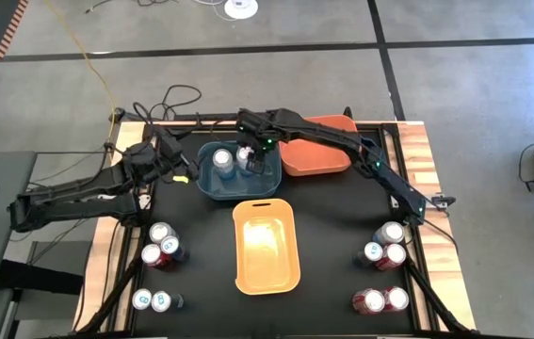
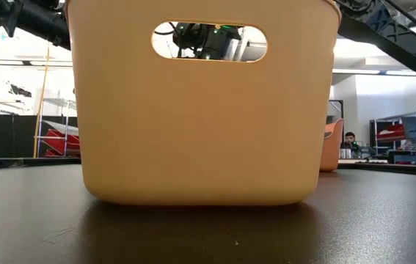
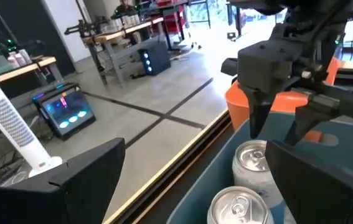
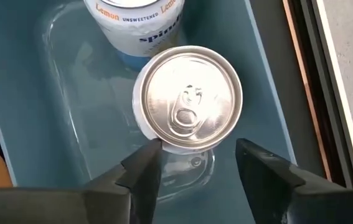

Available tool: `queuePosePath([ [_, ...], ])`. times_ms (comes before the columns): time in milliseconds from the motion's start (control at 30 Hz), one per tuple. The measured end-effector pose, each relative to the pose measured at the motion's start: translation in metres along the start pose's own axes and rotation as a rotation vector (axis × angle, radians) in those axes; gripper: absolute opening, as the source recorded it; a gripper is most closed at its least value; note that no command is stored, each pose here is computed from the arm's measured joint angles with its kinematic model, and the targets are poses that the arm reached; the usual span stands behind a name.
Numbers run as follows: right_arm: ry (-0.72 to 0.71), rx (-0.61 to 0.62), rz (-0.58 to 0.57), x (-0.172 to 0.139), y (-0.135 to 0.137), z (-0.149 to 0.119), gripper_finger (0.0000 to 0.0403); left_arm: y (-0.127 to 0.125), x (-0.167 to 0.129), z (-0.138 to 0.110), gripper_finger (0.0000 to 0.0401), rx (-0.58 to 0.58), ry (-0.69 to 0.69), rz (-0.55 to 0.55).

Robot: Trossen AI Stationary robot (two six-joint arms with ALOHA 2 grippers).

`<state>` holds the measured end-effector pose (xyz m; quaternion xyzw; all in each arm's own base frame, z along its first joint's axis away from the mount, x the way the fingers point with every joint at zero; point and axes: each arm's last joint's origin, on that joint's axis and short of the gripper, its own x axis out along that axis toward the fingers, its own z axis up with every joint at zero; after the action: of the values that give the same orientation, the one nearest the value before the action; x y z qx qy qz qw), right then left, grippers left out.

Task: Sort soda cans
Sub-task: Put the left blue-white soda can into blue bin

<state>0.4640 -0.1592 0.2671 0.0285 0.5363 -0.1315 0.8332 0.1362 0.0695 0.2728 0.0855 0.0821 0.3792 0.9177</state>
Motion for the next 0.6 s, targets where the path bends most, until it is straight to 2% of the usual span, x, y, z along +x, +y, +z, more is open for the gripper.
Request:
queuePosePath([
  [133,0.014,-0.018,0.012,-0.009,0.012,-0.001,0.021,0.004,-0.009,0.008,0.0384,-0.036,0.048,-0.024],
  [333,-0.01,-0.025,0.028,-0.036,0.029,-0.001,0.0212,0.001,-0.026,0.019,0.0384,-0.128,0.218,-0.277],
  [600,-0.189,-0.01,0.031,-0.091,0.034,0.005,0.0209,-0.002,-0.05,0.026,0.0384,-0.269,0.445,-0.352],
])
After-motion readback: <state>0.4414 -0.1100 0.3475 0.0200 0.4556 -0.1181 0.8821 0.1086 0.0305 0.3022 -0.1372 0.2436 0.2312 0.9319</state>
